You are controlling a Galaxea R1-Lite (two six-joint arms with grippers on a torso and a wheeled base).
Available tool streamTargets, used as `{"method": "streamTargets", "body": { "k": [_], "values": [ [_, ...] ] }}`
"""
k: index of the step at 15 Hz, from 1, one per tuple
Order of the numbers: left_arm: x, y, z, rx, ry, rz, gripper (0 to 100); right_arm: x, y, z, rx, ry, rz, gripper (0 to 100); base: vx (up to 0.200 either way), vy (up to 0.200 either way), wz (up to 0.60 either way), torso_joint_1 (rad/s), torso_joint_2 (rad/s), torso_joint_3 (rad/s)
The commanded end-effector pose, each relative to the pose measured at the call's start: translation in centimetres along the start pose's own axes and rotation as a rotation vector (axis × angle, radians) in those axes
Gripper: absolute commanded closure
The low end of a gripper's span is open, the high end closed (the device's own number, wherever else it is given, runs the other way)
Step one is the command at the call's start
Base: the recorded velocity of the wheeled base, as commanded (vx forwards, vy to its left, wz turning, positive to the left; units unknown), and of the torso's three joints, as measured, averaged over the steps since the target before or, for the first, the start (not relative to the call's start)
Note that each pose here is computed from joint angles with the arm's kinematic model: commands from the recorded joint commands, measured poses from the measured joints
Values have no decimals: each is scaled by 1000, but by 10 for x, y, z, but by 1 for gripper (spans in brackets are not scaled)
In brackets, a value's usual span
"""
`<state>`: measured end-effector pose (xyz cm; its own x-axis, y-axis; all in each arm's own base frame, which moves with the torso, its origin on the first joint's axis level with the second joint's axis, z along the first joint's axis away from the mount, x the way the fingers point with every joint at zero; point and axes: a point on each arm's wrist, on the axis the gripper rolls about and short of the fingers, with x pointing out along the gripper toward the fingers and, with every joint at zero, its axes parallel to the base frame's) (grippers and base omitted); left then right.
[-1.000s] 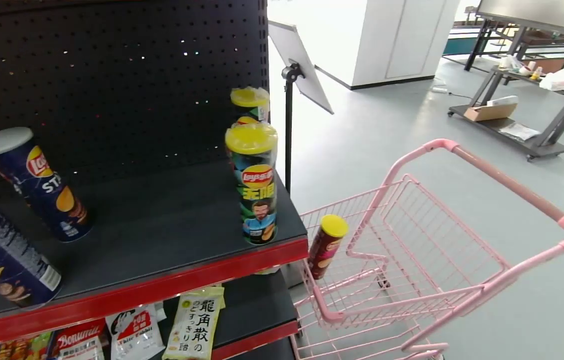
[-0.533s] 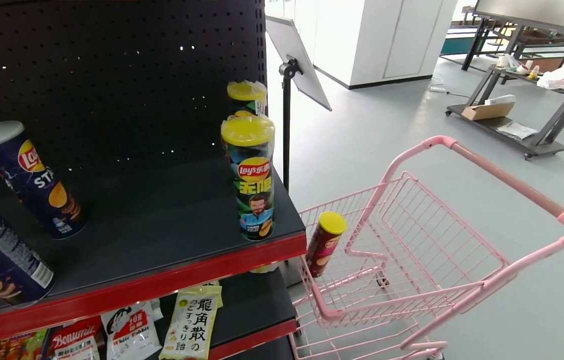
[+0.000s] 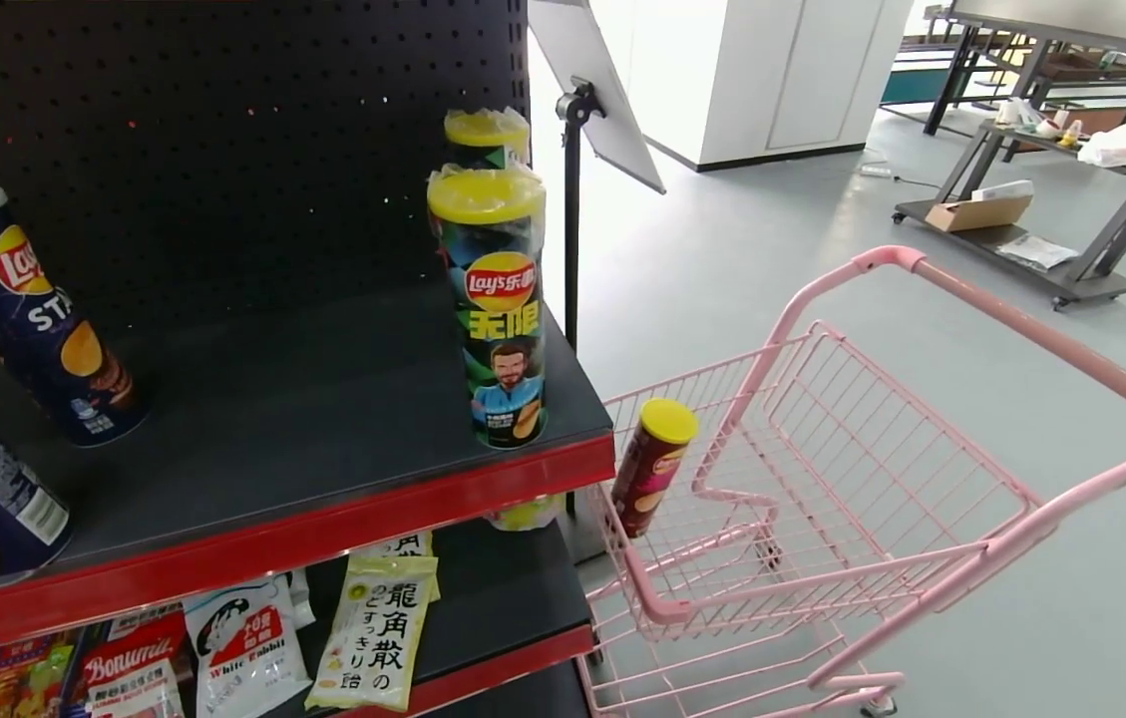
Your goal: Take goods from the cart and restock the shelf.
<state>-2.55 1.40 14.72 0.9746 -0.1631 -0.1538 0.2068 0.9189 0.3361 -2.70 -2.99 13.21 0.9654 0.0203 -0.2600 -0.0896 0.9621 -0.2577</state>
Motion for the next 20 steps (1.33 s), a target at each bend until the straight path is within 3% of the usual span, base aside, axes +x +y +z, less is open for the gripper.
{"method": "streamTargets", "body": {
  "k": [1,9,12,14,15,18,19,20],
  "values": [
    [-1,0,-1,-1,-5,2,0,0,0,-2,-1,-1,0,0,0,0,0,-154,408,256],
    [-2,0,-1,-2,-13,5,0,6,4,-6,-30,43,4,0,0,0,0,-168,507,334],
    [-2,0,-1,-5,-13,5,0,27,10,59,12,64,64,0,0,0,0,-45,149,100],
    [0,-1,-3,-1,0,1,0,77,33,111,142,24,85,0,0,0,0,0,0,0],
    [0,-1,-3,-1,4,1,0,127,56,141,241,-53,75,0,0,0,0,0,0,0],
    [-1,0,-1,-4,0,12,0,231,97,154,307,-187,16,0,0,0,0,0,0,0],
    [-1,0,-1,-4,0,12,0,242,100,154,310,-191,10,0,0,0,0,0,0,0],
    [-1,0,0,-4,1,20,0,270,108,141,303,-131,18,0,0,0,0,0,0,0]
  ]
}}
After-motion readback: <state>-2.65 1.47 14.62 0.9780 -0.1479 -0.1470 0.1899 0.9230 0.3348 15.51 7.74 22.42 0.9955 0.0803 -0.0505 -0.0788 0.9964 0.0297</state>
